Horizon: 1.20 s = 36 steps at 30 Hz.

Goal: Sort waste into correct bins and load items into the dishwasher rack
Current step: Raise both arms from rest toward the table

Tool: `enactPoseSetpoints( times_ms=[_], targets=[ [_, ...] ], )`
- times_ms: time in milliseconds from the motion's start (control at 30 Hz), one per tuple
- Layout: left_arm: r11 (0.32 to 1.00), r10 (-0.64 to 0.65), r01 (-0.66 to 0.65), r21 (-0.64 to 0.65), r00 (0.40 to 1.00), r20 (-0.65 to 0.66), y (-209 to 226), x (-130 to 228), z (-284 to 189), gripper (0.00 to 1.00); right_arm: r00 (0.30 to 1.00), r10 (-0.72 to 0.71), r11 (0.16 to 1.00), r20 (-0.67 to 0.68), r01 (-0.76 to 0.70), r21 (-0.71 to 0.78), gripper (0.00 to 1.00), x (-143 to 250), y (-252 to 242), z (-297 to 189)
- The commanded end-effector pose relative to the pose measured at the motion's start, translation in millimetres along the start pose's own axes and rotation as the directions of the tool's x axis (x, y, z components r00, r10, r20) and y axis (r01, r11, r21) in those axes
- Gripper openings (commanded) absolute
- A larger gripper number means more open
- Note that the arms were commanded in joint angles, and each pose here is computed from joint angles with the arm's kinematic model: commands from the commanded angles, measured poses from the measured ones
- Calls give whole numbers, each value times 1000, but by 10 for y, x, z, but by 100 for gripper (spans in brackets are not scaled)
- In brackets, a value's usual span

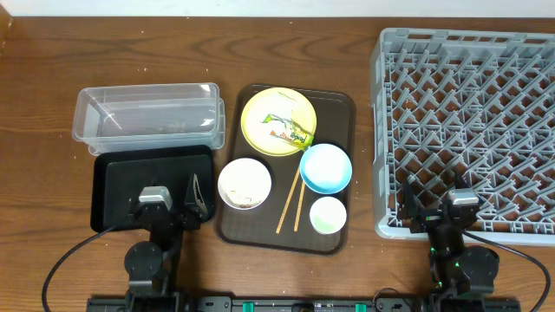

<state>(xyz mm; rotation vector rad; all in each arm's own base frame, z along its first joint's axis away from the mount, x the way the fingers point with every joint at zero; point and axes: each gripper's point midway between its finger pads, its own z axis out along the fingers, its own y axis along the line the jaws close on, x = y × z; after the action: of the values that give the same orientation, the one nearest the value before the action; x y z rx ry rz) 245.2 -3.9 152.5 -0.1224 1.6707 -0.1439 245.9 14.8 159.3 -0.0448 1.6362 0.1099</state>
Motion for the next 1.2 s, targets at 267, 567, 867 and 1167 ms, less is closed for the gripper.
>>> enactPoseSetpoints(
  times_ms=[267, 567, 867, 1167],
  targets=[
    [1000, 15, -15, 1, 999, -46, 11, 142, 4, 82, 1000, -16, 1000, 1, 16, -24, 99, 1, 53, -2],
    [1000, 15, -15, 2, 999, -46, 11, 141, 4, 82, 1000, -16, 1000, 1, 16, -24, 99, 1, 53, -2],
    [1000, 15, -15, 2, 999, -46, 11, 141, 4, 82, 1000, 0, 1000, 1, 0, -24, 99, 1, 54, -2],
    [999, -35, 35, -1, 998, -50, 4, 105, -8, 82, 1000, 18, 1000, 10, -17, -25, 99, -51, 56, -11]
  ],
)
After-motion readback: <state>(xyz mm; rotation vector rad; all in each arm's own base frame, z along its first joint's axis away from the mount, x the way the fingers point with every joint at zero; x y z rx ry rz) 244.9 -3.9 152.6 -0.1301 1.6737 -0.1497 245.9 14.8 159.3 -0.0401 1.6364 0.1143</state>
